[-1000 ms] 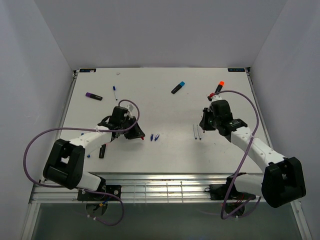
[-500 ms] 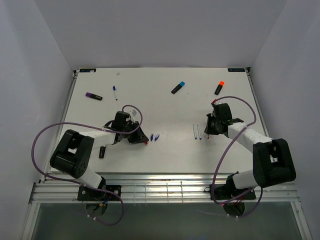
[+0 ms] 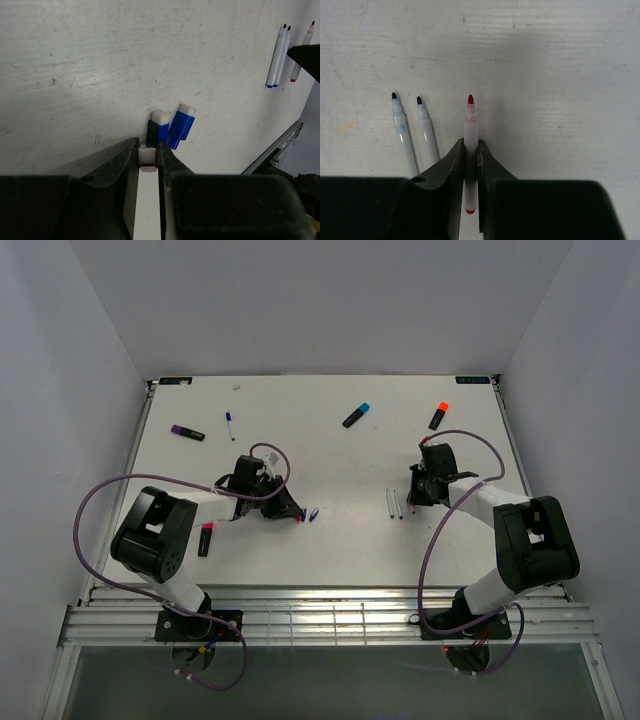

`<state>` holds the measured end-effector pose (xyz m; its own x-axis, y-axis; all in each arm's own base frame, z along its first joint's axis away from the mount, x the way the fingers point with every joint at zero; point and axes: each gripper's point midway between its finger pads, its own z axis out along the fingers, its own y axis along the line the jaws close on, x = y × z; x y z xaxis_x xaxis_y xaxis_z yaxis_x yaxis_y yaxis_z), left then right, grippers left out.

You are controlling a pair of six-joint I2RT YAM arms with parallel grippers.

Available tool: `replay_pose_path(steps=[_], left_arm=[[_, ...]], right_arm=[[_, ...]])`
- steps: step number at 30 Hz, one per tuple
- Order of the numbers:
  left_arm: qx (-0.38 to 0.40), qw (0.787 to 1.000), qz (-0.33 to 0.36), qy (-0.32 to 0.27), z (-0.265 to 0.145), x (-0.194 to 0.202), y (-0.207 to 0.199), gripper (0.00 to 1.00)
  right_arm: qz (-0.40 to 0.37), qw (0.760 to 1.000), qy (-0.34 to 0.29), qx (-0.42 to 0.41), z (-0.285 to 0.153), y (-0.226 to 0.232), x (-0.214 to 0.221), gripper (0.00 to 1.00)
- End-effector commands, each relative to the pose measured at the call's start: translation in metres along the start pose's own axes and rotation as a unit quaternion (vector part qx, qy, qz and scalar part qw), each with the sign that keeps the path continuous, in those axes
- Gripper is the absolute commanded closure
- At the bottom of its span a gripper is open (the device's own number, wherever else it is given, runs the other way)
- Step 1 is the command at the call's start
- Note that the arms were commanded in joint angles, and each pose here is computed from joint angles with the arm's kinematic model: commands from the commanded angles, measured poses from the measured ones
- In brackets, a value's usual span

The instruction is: Open the pen caps

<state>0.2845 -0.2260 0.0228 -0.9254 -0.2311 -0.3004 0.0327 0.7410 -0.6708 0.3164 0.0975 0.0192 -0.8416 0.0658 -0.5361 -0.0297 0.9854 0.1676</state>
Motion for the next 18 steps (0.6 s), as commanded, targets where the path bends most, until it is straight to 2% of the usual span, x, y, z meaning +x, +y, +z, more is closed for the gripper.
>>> replay_pose_path(steps=[1,8,12,18], left_arm=[[-0.002,1.0,0.008,-0.005,0.003,-0.007,-0.003,0.86],[-0.008,1.0,0.01,-0.003,0.005,-0.007,0.0,0.76],[-0.01,1.0,0.01,-0.001,0.005,-0.004,0.003,0.63],[-0.011,1.0,0.009,0.001,0.005,0.0,0.006,0.53]], right_arm=[[-0.005,1.0,-0.016,0.0,0.004,0.001,-0.014,0.9],[-0.007,1.0,-0.008,-0.013,0.009,0.005,-0.009,0.78],[-0.005,1.0,-0.004,-0.017,0.009,0.005,-0.004,0.73],[-0.008,1.0,-0.002,-0.015,0.009,0.003,0.001,0.64]])
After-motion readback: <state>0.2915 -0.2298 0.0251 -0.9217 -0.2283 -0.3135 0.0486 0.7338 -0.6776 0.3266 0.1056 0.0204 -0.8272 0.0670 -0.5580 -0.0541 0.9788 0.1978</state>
